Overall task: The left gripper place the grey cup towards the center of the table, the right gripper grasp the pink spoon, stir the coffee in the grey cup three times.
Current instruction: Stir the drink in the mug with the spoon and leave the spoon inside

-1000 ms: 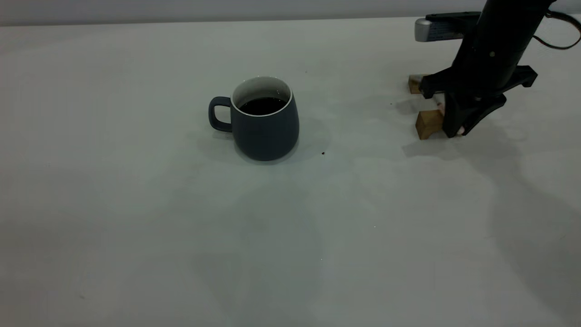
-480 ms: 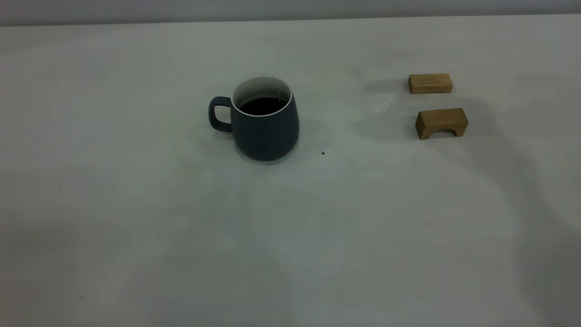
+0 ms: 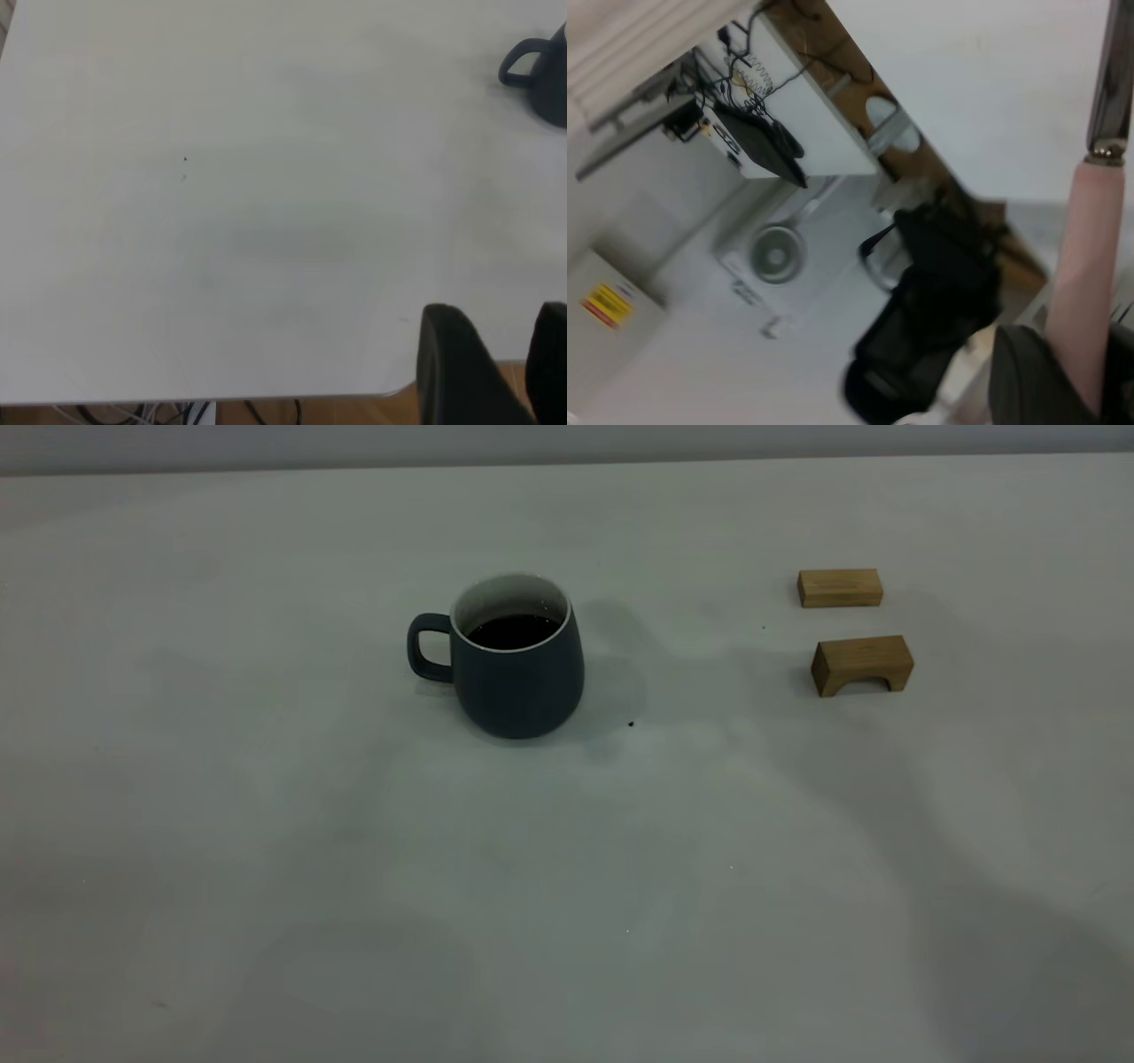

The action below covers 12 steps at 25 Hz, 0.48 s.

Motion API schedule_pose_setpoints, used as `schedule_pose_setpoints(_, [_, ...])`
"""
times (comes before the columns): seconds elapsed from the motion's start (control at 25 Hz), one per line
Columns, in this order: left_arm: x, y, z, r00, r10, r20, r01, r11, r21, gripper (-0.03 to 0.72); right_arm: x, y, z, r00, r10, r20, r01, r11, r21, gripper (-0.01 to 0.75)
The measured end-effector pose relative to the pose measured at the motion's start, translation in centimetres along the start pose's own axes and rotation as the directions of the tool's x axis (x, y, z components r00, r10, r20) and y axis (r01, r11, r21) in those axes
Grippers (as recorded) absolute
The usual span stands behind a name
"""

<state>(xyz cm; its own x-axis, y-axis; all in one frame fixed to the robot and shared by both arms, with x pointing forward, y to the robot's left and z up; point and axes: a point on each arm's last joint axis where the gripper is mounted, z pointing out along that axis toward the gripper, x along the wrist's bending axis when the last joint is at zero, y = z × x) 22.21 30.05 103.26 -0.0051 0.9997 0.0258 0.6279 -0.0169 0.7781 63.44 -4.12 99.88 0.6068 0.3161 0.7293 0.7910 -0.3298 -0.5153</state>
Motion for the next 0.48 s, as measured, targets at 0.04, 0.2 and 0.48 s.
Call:
schedule_pose_setpoints(0.04, [0.0, 0.0, 0.0, 1.000, 0.000, 0.000, 0.000, 1.000, 0.000, 0.270, 0.0, -0.5, 0.6, 0.998, 0.060, 0.003, -0.060, 0.998, 0.003, 0.147])
schedule_pose_setpoints(0.2, [0.0, 0.0, 0.0, 1.000, 0.000, 0.000, 0.000, 1.000, 0.000, 0.270, -0.4, -1.5, 2.8, 0.966, 0.258, 0.006, -0.258, 0.966, 0.005, 0.147])
schedule_pose_setpoints(0.48, [0.0, 0.0, 0.0, 1.000, 0.000, 0.000, 0.000, 1.000, 0.000, 0.270, -4.1, 3.7, 5.9, 0.849, 0.528, -0.019, -0.528, 0.849, -0.012, 0.147])
